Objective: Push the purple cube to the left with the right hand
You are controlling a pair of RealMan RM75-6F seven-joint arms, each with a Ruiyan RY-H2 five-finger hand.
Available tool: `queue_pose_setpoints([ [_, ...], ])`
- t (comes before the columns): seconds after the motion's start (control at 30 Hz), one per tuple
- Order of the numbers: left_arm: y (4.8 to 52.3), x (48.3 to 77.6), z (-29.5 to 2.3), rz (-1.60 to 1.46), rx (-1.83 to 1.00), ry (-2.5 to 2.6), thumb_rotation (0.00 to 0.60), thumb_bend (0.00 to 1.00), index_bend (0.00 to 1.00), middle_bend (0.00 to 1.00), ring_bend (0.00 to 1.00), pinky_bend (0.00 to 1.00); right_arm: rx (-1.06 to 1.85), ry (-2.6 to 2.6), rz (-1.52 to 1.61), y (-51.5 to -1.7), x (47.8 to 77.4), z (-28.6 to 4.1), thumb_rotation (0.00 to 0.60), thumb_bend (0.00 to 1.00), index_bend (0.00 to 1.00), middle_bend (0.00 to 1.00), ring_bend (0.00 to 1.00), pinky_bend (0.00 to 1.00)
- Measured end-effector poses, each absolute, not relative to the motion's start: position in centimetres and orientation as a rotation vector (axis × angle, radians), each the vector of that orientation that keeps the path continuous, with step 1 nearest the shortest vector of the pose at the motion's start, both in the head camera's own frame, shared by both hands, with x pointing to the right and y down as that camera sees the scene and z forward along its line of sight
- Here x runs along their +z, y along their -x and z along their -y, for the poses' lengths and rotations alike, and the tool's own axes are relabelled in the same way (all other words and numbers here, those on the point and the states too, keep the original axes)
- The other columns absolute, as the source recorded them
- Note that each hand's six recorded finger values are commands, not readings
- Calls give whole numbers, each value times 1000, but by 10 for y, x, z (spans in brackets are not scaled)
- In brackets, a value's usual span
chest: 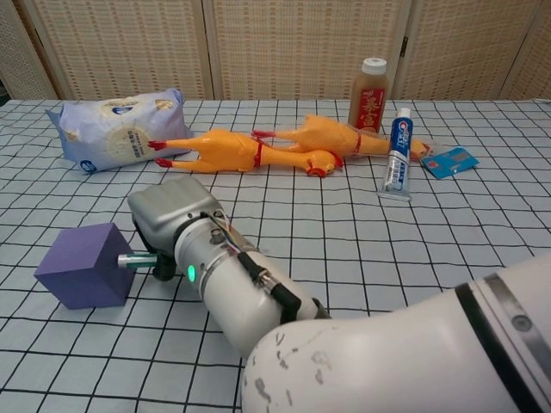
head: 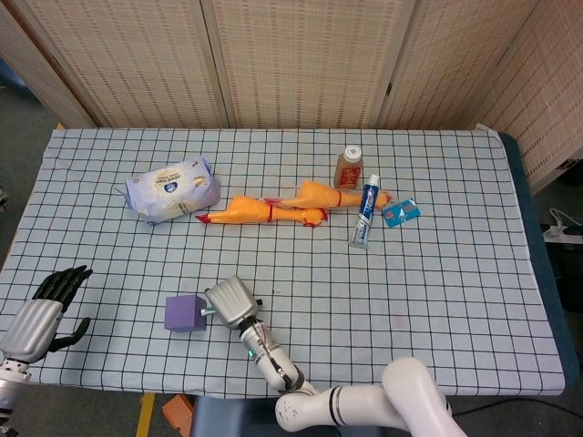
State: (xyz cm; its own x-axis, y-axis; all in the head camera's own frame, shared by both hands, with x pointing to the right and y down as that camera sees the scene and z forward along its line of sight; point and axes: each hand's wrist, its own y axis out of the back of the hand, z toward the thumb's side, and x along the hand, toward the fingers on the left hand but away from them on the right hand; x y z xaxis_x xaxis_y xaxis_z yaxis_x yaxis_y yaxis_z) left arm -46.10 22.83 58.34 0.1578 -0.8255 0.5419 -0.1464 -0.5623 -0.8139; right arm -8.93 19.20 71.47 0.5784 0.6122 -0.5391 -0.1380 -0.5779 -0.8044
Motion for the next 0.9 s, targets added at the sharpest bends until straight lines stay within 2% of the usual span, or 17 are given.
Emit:
queue_pose_setpoints([
  [0.3,462,582,-229,-921,-1447,1825,600,436,0,0,0,74,1106,1858,405,79,717,-189,600,300,1000,792,593,640],
  [0.53,459,581,-232,-909,-1439,1813,600,435,0,0,0,74,1151,1771,449,31,710,-177,600,300,1000,792,593,641],
  [0.73,454,581,-235,-887,-1434,1797,600,436,0,0,0,74,1234,1684,467,-54,698,-164,600,296,998,791,593,640],
  [0.9,450,582,-237,-864,-1437,1778,600,436,0,0,0,74,1345,1604,448,-149,697,-173,600,296,955,791,587,639],
])
